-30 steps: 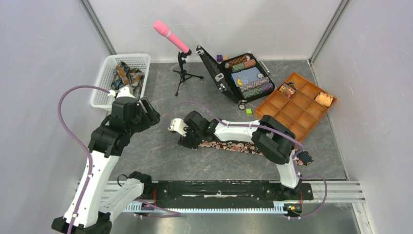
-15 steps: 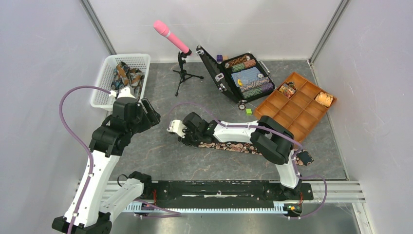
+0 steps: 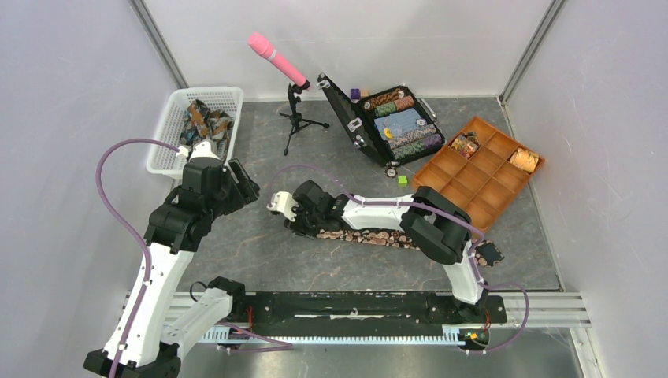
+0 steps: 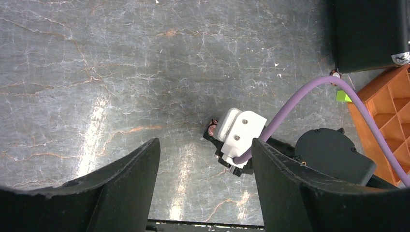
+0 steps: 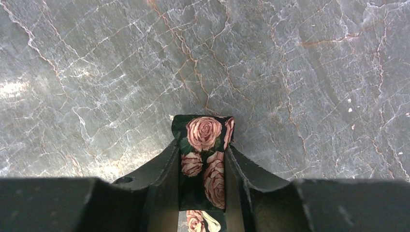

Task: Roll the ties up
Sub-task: Roll the tie at the center of the board.

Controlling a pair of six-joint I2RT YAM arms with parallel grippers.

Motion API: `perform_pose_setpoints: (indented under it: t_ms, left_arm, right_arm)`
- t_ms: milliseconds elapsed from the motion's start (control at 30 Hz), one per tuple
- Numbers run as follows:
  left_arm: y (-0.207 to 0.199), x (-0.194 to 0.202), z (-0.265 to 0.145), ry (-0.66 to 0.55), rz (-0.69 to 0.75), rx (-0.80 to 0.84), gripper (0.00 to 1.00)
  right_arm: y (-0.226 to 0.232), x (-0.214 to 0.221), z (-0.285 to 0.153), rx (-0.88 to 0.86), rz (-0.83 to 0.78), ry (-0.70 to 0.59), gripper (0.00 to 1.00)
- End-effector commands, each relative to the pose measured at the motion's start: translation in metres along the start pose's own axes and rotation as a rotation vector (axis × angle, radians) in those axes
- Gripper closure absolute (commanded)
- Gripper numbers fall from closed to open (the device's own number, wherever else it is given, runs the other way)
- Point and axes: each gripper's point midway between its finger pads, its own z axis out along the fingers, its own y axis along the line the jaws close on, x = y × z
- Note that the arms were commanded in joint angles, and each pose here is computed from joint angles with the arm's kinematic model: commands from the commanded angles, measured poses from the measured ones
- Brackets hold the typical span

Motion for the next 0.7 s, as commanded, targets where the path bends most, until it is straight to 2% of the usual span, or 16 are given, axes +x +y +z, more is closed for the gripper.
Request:
perform_pose_setpoints:
  t_ms: [0,67,133,233,333,667]
  left_arm:
    - [-0.006,-0.006,0.001,-0.023,-0.004,0.028,0.24]
    - [-0.005,-0.005,0.001,-0.021,-0.005,0.027,0.24]
    - [-0.006,-0.005,0.001,-0.020,-0.004,0.029,0.24]
    - [-0.006,-0.005,0.002,-0.019,-0.005,0.032,0.24]
    - [-0.008,-0.004,0.004,-0.011,-0.005,0.035,0.24]
    - [-0.009,-0.004,0.007,-0.007,-0.003,0.036,0.24]
  right_arm:
    - [0.009,0.016,0.012,-0.033,0.022,0.047,0.68]
    - [0.010,0.018,0.013,-0.035,0.028,0.048,0.74]
    - [0.011,0.019,0.015,-0.037,0.034,0.048,0.74]
    - [0.012,0.021,0.016,-0.043,0.044,0.050,0.53]
    - [0.011,0.017,0.013,-0.034,0.050,0.033,0.41]
    - [-0.013,-0.043,-0.020,0.071,0.114,-0.133,0.16]
